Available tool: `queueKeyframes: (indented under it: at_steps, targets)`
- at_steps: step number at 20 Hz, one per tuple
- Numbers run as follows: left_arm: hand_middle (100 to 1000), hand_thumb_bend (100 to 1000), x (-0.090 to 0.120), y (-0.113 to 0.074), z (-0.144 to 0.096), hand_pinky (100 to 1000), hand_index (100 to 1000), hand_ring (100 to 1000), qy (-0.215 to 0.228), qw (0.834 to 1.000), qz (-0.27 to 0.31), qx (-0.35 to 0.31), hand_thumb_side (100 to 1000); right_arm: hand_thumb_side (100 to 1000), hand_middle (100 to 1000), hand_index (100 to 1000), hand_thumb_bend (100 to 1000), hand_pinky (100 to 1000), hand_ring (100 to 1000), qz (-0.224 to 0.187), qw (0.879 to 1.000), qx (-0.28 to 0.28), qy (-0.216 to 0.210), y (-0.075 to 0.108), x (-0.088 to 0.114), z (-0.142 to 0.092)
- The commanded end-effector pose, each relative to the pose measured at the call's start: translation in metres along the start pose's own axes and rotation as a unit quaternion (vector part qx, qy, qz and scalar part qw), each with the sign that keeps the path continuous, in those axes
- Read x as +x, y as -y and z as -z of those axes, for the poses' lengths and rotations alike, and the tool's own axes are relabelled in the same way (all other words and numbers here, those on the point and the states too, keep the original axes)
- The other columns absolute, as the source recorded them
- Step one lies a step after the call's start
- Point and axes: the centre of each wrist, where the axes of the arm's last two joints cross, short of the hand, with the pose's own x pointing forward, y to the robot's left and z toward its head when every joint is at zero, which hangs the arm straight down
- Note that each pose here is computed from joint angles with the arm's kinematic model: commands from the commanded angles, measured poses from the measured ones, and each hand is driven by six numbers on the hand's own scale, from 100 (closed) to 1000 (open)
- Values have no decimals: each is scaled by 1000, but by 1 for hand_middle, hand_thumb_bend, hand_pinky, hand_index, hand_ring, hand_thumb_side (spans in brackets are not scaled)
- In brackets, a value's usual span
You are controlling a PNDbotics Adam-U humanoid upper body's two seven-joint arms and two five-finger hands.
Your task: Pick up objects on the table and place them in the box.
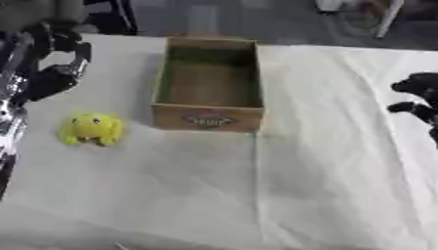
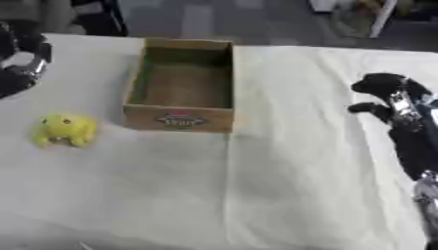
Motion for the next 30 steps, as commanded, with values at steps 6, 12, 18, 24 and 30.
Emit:
queueKeyframes:
  at_steps: [6,12,18,24,30]
  targets:
    - [641,356,9,-24,1,762,815,677,13,996,73,-40,190,634,654,728,100,628,798,-10,1000,-1,8,5,6,1]
    - [658,525,11,-44,1,759,824,695,-16,968,213,-129,139,634,653,728,100,628,799,-12,1000,1,6,5,6,0]
    - [669,655,7,-58,8,748,823,707,-65,918,330,-212,225,632,653,728,100,628,799,-12,1000,3,5,5,6,0]
    - [654,690,-5,-57,18,738,815,695,-99,888,371,-252,265,630,652,728,100,628,800,-12,1000,6,4,4,5,0]
    - [661,738,-20,-48,29,734,814,695,-121,857,392,-312,303,631,652,729,100,628,800,-11,1000,8,3,4,5,0]
